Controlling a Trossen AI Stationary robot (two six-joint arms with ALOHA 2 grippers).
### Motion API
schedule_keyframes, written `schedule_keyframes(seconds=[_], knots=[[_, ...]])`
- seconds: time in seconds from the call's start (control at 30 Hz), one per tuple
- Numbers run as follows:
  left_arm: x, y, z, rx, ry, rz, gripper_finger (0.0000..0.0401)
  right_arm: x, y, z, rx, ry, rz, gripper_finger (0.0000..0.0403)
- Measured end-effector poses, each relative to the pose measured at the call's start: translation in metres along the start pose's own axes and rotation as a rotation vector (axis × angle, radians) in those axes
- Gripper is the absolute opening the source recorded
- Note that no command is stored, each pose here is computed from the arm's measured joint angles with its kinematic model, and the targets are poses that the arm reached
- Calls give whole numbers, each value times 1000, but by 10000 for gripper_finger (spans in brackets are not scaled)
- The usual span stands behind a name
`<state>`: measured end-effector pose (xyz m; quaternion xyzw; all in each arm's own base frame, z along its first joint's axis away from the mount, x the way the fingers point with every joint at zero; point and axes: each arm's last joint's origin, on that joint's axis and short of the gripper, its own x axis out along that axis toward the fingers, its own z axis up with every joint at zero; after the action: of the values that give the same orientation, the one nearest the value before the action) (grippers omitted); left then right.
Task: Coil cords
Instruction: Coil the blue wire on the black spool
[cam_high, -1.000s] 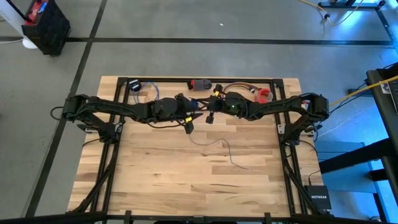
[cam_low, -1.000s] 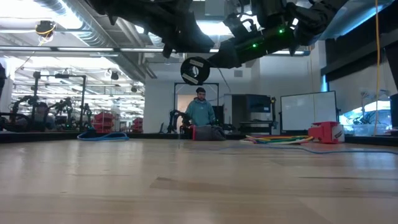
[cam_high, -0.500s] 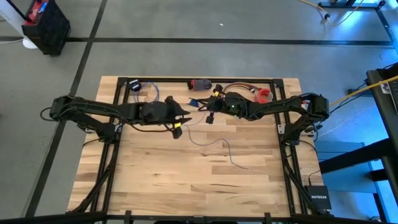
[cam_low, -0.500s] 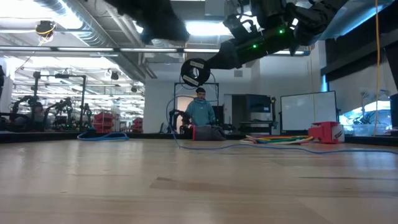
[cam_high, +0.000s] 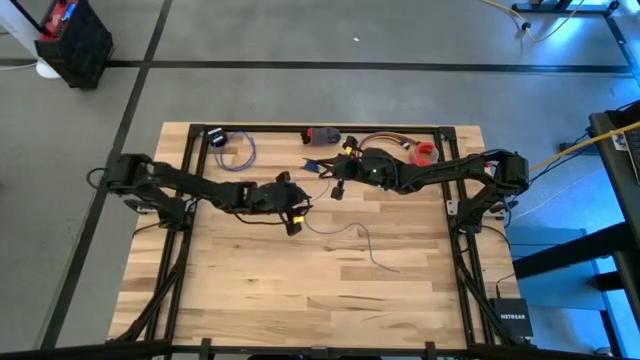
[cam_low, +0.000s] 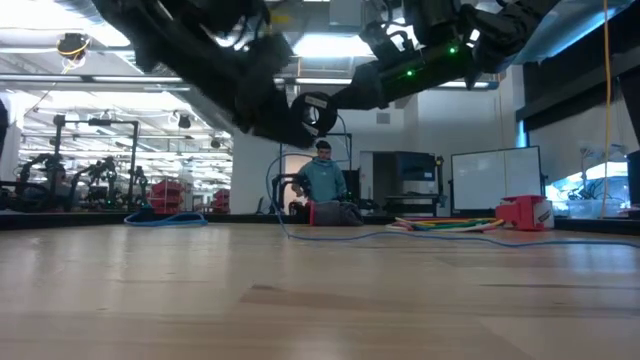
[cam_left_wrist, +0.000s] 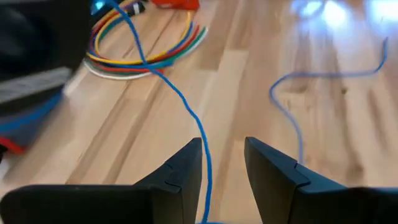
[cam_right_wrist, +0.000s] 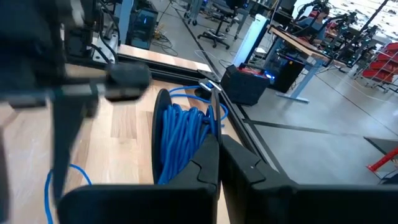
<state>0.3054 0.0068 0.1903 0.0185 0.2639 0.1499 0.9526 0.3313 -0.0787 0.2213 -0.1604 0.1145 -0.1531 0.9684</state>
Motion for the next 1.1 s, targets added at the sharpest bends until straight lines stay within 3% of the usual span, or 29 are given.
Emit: schedule_keyframes(seconds=[0.2,0.6,0.93,1.1], knots=[[20,5,-11,57,57,65,115,0,0,0,-4,-1,0,9],[15,7,-4,44,26,67,114,0,0,-1,-8,7,4,9],[16,11,-6,48,49,78,13,0,0,-1,-9,7,4,10],[19,18,-7,37,55,98,6,0,1,3,41,-47,59,10]])
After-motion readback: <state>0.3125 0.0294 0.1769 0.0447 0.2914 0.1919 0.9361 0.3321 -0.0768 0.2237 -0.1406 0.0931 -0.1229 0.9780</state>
